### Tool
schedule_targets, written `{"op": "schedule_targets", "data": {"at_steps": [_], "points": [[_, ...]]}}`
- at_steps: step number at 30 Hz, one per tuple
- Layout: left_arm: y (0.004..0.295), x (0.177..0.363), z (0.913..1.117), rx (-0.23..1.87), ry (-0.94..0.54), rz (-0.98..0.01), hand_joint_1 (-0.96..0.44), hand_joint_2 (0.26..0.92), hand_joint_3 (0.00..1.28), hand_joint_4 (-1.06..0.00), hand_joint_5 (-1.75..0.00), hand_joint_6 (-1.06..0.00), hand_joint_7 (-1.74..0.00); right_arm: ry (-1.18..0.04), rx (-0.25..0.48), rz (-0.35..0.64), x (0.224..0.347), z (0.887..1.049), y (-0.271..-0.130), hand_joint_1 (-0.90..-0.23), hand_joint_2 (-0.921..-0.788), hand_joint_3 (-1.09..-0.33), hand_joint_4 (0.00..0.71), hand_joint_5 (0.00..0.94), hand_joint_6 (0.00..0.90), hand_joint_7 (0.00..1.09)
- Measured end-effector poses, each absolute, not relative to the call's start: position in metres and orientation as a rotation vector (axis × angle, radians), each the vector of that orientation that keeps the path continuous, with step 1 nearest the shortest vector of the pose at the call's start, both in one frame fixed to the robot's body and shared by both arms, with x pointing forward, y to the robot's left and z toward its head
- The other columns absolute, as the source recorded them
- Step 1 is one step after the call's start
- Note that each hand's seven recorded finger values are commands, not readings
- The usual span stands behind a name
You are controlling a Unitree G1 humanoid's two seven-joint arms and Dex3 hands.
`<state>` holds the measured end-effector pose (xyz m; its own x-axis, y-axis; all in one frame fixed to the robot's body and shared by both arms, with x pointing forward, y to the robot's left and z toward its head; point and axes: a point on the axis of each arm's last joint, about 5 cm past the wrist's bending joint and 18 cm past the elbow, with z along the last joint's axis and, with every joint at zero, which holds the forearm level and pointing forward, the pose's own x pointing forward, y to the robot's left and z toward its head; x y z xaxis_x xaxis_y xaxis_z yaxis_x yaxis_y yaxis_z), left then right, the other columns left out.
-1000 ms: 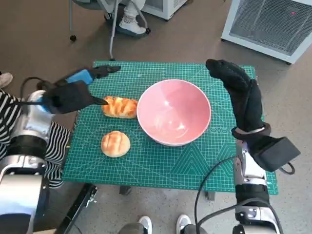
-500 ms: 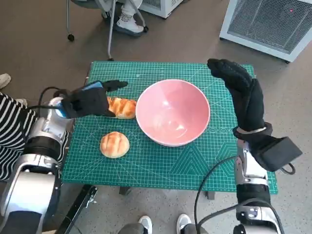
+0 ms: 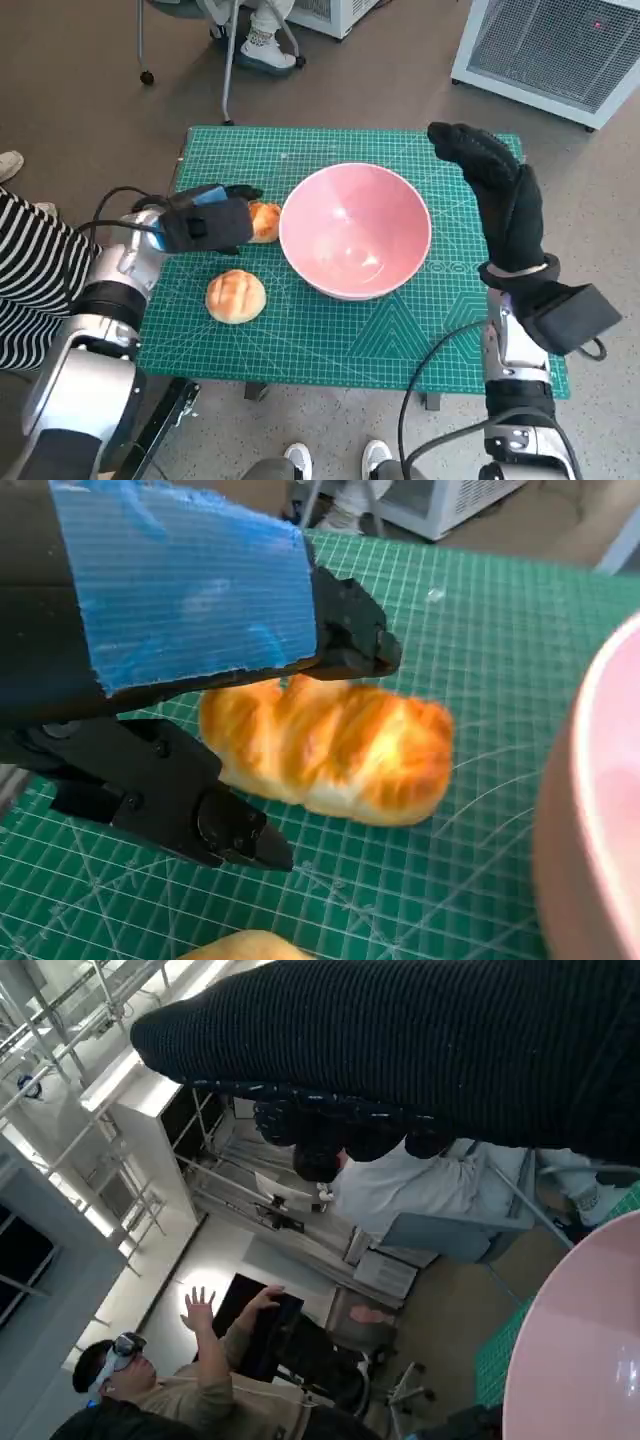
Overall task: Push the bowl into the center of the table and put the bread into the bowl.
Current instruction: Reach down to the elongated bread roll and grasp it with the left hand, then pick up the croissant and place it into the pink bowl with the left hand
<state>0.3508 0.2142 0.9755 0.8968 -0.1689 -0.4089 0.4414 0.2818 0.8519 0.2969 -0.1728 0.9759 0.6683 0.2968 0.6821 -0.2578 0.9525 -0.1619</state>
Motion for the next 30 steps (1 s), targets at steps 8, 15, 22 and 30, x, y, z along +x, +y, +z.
{"op": "schedule_targets", "data": {"at_steps": [8,15,22,30], "points": [[0.2103,0.3502,0.97,1.296,0.25,-0.377,-0.07,0.878,0.01,-0.56,-0.06,-0.62,-0.06,-0.78,-0.054,0.312,0.2961,0.9756,-0.1731,-0.779,-0.921,-0.73,0.196,0.0,0.002,0.62],[0.2102,0.3493,0.9673,1.343,0.211,-0.347,-0.03,0.917,0.04,-0.77,-0.09,-0.8,-0.11,-0.777,-0.054,0.311,0.2953,0.9745,-0.1735,-0.772,-0.921,-0.731,0.189,0.0,0.001,0.63],[0.2119,0.3486,0.9674,1.358,0.178,-0.331,-0.05,0.921,0.16,-0.64,-0.99,-0.53,-1.25,-0.774,-0.054,0.31,0.2947,0.9735,-0.1738,-0.769,-0.921,-0.733,0.183,0.0,-0.001,0.62],[0.2174,0.3479,0.9697,1.355,0.166,-0.324,0.0,0.921,0.13,-0.64,-1.21,-0.54,-1.25,-0.772,-0.052,0.31,0.2945,0.9727,-0.1737,-0.768,-0.921,-0.734,0.18,0.0,-0.001,0.61]]}}
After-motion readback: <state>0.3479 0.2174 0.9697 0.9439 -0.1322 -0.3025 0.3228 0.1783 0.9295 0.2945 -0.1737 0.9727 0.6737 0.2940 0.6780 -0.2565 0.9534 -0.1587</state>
